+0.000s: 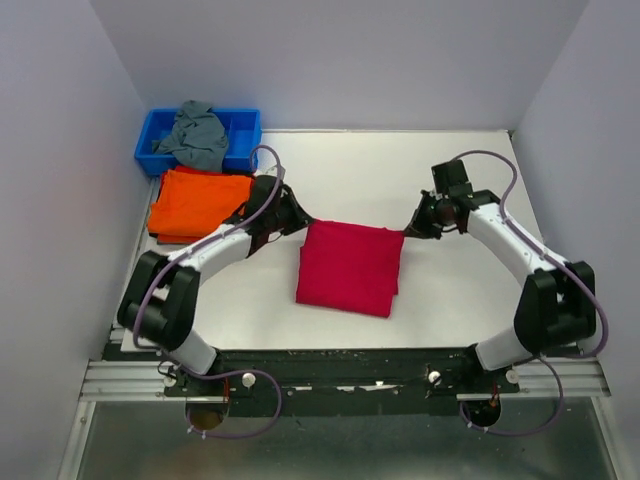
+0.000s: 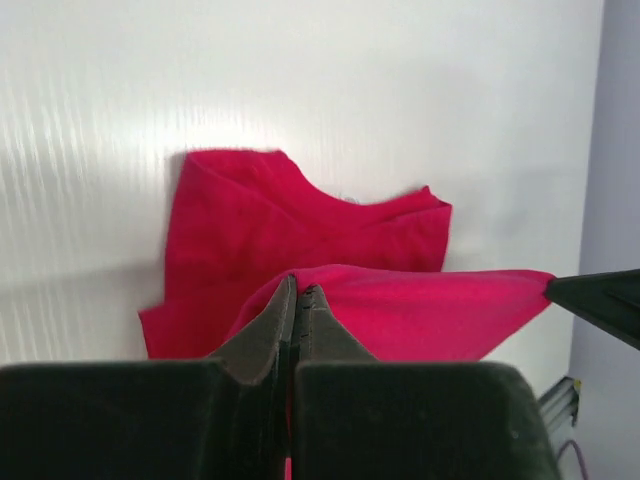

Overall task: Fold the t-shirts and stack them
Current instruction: Fold the long partially folded tshirt into a neat square

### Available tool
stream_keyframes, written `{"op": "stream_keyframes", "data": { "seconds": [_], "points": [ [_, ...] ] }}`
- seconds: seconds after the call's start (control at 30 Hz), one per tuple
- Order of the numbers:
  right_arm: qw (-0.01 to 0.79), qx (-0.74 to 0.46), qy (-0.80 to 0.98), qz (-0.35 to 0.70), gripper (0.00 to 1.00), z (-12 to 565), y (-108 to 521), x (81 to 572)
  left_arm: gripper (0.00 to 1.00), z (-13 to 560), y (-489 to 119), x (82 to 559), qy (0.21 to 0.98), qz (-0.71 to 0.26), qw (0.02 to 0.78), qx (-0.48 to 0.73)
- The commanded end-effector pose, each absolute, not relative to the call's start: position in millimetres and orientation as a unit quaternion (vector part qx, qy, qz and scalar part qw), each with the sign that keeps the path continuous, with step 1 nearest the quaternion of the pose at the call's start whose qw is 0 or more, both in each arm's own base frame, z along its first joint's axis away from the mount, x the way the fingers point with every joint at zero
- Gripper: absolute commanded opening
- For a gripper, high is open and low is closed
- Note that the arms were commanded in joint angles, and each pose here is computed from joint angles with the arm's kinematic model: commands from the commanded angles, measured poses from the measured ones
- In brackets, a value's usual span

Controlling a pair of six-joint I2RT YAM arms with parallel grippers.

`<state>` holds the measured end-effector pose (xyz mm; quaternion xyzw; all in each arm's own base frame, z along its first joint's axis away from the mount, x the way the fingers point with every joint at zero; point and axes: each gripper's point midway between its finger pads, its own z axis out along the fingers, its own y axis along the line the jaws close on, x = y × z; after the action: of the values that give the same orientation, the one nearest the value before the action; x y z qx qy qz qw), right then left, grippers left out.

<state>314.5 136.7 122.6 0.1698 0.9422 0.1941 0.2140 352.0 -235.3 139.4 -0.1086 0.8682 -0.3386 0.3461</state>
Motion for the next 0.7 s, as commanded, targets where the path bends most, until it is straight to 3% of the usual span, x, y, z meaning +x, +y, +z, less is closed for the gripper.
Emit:
{"op": "stream_keyframes", "data": {
  "seconds": [0.0,0.07,0.1,0.17,0.4,0.53,0.67],
  "points": [
    [0.222,0.176,0.949,0.14,0.1,94.0,122.4,362.2,0.25,120.2,-246.2,407.3,0.857,-0.356,0.356,-0.111],
    [0.207,0.179,0.953,0.129,0.37,74.5,123.4,372.3,0.55,108.7,-250.5,420.2,0.861,-0.361,0.343,-0.108],
    [0.203,0.178,0.954,0.131,0.42,68.5,125.6,375.9,0.64,105.1,-252.3,423.8,0.862,-0.361,0.338,-0.108],
    [0.198,0.173,0.955,0.135,0.46,60.2,128.1,377.0,0.73,101.2,-253.7,428.1,0.865,-0.36,0.335,-0.104],
    [0.229,0.152,0.95,0.15,0.78,59.3,125.1,360.0,0.75,98.7,-244.8,416.0,0.874,-0.341,0.334,-0.093],
    [0.226,0.145,0.948,0.173,0.76,47.7,131.0,350.7,0.75,89.0,-237.7,396.8,0.879,-0.337,0.325,-0.092],
    [0.207,0.138,0.949,0.192,0.68,31.2,138.9,343.4,0.75,76.8,-236.2,384.0,0.888,-0.334,0.306,-0.078]
  ]
}}
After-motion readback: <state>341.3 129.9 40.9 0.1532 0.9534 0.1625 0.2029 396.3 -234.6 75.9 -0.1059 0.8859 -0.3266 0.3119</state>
